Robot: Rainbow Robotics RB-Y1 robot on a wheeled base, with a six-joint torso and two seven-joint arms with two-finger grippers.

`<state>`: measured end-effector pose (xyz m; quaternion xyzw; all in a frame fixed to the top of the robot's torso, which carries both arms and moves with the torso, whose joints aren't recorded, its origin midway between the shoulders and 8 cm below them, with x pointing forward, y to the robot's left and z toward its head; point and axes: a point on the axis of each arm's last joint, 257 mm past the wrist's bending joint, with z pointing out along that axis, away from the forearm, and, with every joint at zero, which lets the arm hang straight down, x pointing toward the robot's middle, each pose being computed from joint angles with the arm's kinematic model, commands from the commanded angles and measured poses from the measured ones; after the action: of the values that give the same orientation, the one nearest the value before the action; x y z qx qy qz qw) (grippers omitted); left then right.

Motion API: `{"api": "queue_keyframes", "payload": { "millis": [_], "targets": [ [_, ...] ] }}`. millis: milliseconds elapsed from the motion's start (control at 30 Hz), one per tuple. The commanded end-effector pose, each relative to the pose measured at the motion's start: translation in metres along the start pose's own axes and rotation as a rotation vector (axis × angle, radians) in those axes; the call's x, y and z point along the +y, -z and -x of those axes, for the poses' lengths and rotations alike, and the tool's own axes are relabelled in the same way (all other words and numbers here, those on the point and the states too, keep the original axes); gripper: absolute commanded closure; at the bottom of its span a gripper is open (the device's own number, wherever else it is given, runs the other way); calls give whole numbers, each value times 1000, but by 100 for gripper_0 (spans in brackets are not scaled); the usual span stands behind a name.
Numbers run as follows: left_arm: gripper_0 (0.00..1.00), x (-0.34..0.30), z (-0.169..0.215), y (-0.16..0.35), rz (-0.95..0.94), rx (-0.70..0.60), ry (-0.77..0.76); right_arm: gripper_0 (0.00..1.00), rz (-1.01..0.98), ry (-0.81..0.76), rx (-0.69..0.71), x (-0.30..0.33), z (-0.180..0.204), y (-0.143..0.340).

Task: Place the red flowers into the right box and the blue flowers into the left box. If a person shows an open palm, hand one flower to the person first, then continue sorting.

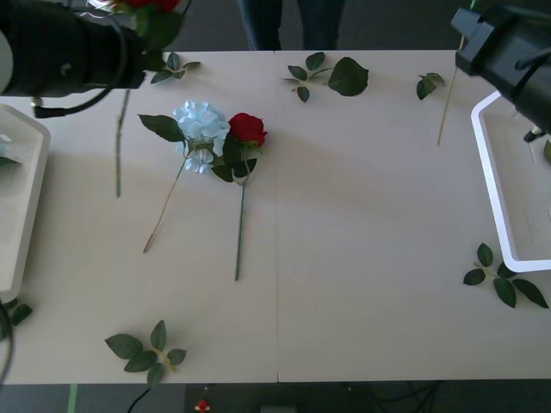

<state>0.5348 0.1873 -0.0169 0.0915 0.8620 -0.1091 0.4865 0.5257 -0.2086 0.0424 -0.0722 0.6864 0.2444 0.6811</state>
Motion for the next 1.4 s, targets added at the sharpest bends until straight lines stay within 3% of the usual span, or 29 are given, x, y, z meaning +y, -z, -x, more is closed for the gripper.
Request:
{"api": "queue_keyframes", "payload": {
  "millis": [33,133,167,200,233,267,667,1067,1400],
  "targets": [
    [100,-51,34,17,-104,-171,-233,100,35,127,26,17,12,17],
    [100,-74,49,25,-148,-260,-306,100,39,152,69,19,-11,11],
    [100,-81,53,27,-160,-285,-327,95,36,171,74,20,-16,9],
    [100,-88,56,31,-173,-314,-344,46,29,190,80,19,-22,8],
    [100,-91,57,33,-180,-328,-353,13,21,208,83,17,-25,7],
    [100,-93,57,36,-187,-353,-353,0,11,237,87,16,-29,6],
    [100,-88,51,51,-193,-396,-367,0,1,270,180,18,-60,10],
    [100,-113,60,63,-293,-458,-339,0,192,69,330,88,-71,54],
    [100,-161,64,93,-518,-510,-259,0,459,233,271,151,-72,70]
  ]
}}
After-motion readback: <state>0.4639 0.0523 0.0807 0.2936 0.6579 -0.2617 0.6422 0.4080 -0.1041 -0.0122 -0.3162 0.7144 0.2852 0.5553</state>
